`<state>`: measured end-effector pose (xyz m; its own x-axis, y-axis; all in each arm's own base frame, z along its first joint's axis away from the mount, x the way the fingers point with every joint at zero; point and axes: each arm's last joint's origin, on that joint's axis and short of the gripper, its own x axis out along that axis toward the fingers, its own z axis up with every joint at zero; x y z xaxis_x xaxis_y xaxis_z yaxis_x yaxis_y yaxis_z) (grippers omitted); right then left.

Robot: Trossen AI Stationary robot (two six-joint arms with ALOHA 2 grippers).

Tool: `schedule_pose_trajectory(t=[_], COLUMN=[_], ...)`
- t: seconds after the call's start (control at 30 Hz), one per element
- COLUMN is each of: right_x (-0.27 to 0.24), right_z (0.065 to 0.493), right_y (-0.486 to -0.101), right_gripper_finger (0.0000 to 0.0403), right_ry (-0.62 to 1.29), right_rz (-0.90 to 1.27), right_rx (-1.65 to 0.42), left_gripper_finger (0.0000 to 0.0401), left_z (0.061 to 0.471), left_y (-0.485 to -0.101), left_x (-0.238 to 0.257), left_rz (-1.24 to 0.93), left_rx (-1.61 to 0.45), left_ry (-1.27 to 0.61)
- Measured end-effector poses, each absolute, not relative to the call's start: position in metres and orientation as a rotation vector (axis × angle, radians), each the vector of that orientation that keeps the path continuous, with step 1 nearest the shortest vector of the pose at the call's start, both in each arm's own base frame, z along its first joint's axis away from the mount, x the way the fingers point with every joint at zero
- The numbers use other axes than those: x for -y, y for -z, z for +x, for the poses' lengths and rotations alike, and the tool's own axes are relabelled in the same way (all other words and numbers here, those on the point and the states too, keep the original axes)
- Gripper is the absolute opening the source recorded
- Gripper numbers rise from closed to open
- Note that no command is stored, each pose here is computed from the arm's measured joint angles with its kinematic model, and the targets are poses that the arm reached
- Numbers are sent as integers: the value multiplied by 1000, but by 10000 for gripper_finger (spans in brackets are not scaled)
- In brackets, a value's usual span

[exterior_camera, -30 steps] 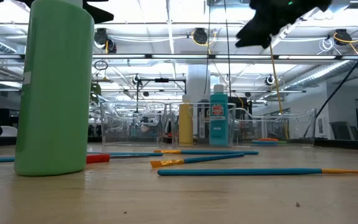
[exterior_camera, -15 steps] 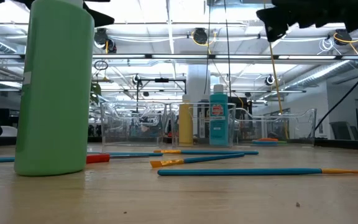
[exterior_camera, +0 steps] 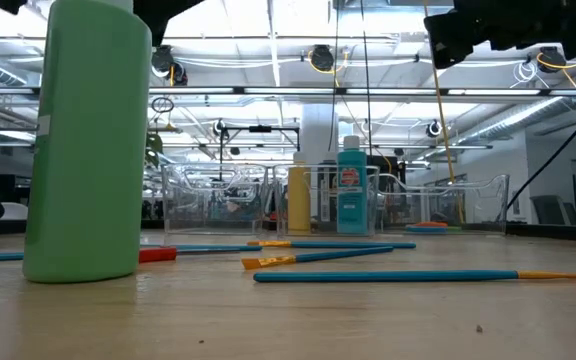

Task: Pick & Place Paint Supplies
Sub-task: Put the green paint bottle into the middle transparent bin

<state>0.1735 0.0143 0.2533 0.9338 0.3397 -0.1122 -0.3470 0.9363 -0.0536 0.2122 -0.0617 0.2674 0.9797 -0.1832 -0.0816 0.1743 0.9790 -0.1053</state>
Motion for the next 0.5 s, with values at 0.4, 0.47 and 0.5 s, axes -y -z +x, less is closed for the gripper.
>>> schedule_pose_trajectory(t=[0.4,0.47,0.5], right_x=[-14,-14,-14], right_z=[173,173,173], right_y=[-253,-253,-253], right_gripper_finger=[171,171,171], right_ry=[-351,-351,-351], right_rz=[-71,-71,-71], right_rx=[-110,-110,-110], left_gripper_finger=[294,294,294], left_z=[249,251,252], left_y=[-287,-291,-293], left_x=[103,111,114], left_rz=[-83,-91,-98], left_rx=[-498,-573,-607], left_ry=[165,166,164])
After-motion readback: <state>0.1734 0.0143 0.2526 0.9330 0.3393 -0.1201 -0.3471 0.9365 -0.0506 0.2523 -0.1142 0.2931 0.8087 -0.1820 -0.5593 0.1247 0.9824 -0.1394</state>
